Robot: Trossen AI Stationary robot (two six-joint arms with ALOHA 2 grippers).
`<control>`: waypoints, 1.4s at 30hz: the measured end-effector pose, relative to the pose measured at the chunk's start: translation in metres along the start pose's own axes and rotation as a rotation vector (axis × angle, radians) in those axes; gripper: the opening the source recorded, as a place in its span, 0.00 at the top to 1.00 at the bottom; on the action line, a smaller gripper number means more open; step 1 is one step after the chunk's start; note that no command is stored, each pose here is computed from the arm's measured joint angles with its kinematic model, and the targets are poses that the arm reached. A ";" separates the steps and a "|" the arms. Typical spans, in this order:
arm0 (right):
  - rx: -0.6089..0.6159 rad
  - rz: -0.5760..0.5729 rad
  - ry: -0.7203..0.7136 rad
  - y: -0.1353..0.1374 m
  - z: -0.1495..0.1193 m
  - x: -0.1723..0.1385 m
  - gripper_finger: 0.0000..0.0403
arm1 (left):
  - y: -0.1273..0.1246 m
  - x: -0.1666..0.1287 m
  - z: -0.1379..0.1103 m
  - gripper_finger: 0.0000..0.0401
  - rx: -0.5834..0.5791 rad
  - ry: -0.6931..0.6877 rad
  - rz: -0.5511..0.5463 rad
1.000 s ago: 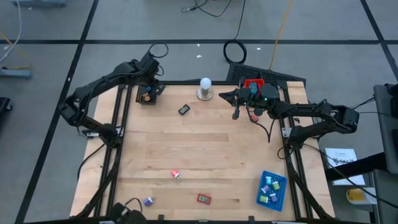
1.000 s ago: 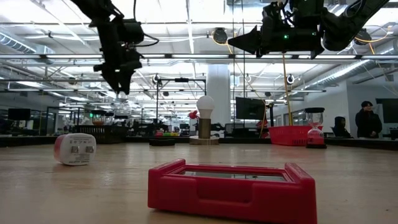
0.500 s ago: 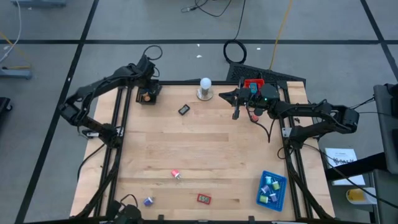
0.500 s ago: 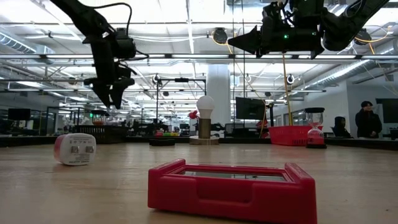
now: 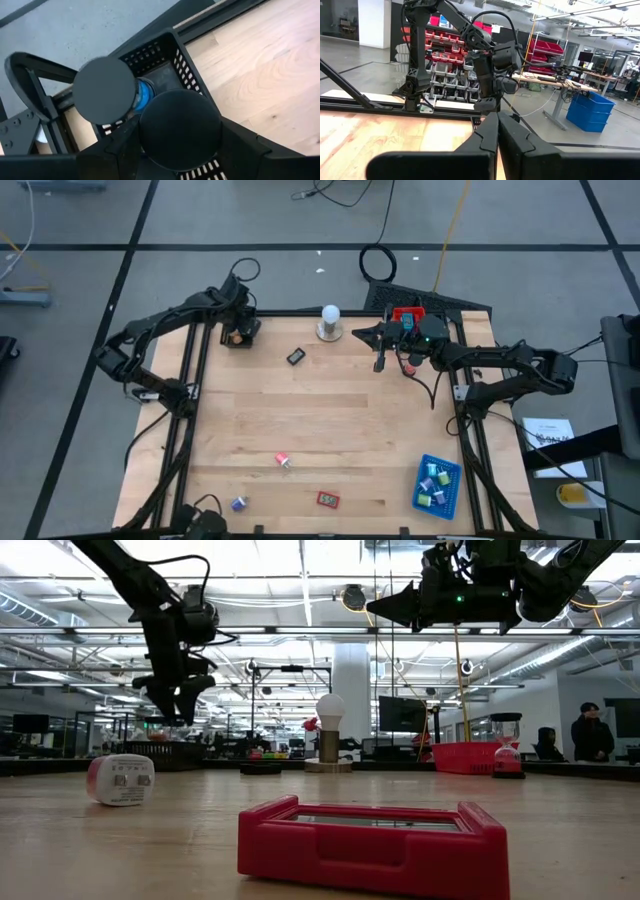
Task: Pick & Place Office items
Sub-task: Put the white hourglass into the black bin, then put the black digital clock into the red bin
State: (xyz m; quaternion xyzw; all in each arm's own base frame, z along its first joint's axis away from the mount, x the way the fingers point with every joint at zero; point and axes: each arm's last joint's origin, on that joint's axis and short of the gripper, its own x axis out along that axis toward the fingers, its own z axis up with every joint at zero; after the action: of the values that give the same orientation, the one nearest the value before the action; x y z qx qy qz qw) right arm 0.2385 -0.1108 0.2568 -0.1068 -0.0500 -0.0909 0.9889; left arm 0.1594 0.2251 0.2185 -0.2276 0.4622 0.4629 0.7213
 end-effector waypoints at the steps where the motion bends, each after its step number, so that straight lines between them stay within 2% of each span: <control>1: 0.000 0.000 0.000 0.000 0.000 0.000 1.00 | 0.000 0.000 0.000 0.46 0.000 0.001 -0.003; 4: 0.000 0.000 0.000 0.000 0.000 0.000 1.00 | -0.001 0.000 0.001 0.42 -0.002 -0.007 -0.021; 8: 0.000 0.000 0.000 0.000 0.000 0.000 1.00 | -0.001 0.000 0.000 0.20 0.015 -0.001 -0.024; 10: 0.001 0.000 0.000 0.000 0.000 0.000 1.00 | -0.001 -0.003 0.002 0.12 0.016 0.010 -0.020; 13: 0.003 0.000 0.000 0.000 0.000 0.000 1.00 | 0.001 -0.015 0.009 0.07 0.034 -0.011 0.006; 16: 0.008 -0.001 0.000 0.000 0.000 0.000 1.00 | 0.002 -0.034 0.016 0.09 0.055 -0.062 0.013; 20: 0.008 -0.002 0.005 0.000 -0.001 0.000 1.00 | -0.005 -0.063 0.017 0.18 0.075 -0.144 -0.070; 24: 0.008 -0.017 0.033 -0.005 -0.007 0.000 1.00 | -0.024 -0.079 0.008 0.34 0.127 -0.191 -0.191; 30: 0.030 -0.035 0.067 -0.011 -0.015 0.002 1.00 | -0.077 -0.080 -0.007 0.70 0.276 -0.202 -0.327; 34: 0.039 -0.028 0.068 -0.009 -0.015 0.002 1.00 | -0.115 -0.081 -0.017 0.95 0.276 -0.229 -0.406; 38: 0.052 -0.015 0.097 -0.007 -0.018 0.002 1.00 | -0.143 -0.087 -0.029 0.97 0.240 -0.337 -0.451; 42: 0.071 -0.013 0.150 -0.006 -0.023 0.001 1.00 | -0.157 -0.079 -0.046 0.99 0.223 -0.360 -0.509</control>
State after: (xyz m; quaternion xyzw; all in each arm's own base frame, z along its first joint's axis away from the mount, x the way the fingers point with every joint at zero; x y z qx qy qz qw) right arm 0.2404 -0.1223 0.2357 -0.0642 0.0202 -0.1031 0.9924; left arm 0.2650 0.0807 0.2506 -0.1696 0.3035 0.2472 0.9044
